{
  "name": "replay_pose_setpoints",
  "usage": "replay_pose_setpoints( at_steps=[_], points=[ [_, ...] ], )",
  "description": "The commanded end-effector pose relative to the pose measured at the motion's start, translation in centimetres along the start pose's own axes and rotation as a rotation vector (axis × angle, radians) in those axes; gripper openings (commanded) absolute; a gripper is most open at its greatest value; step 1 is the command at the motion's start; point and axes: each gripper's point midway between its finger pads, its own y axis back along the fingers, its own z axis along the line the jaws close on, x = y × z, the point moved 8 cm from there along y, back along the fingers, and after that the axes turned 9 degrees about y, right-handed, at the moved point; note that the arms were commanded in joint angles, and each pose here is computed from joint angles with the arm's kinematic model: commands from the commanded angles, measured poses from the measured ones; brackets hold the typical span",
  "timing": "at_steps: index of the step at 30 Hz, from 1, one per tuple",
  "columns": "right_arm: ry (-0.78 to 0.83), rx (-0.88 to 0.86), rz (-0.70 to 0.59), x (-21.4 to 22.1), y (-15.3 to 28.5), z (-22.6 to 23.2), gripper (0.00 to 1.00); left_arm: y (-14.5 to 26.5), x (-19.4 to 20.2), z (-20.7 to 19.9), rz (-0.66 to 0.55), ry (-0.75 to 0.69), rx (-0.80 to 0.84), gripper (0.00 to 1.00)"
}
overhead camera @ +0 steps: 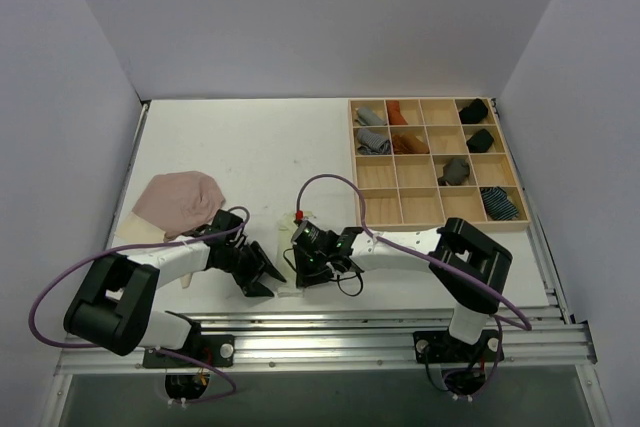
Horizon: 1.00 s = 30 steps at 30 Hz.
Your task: Roll the underwear
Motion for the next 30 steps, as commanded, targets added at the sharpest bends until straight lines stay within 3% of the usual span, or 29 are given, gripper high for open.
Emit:
replay_pose_setpoints(
  at_steps=[1,5,9,10,13,16,21,30],
  points=[
    [-0.026,0.022,0.029,1.2,-0.8,-0.6,0.19,-0.9,-0.6,1.7,-0.069,0.027,-0.053,0.57],
    [-0.046,0.021,0.032,1.5,-1.1,-0.7,0.19,-1.5,-0.7,2.6,-0.068,0.058,-0.063,0.56],
    [-0.051,0.017,0.025,1.3,-1.0,-0.6,0.19,-1.6,-0.9,2.4,-0.064,0.048,-0.07,0.44],
    [-0.049,0.013,0.022,1.2,-1.0,-0.4,0.19,-1.6,-0.9,2.3,-0.062,0.044,-0.071,0.32],
    [-0.006,0.003,-0.001,0.7,-0.3,0.0,0.2,-1.1,-1.0,1.1,-0.057,0.021,-0.063,0.15],
    [0.126,0.033,-0.054,-0.6,1.3,0.6,0.25,-0.5,-1.3,-0.2,-0.043,-0.01,-0.084,0.04],
    [0.374,0.058,-0.164,-2.2,4.1,2.4,0.42,0.4,-1.7,-1.6,0.009,-0.038,-0.127,0.02],
    [0.648,0.121,-0.242,-2.5,4.8,2.9,0.47,2.6,-2.7,-4.0,0.111,0.012,-0.081,0.02]
  ],
)
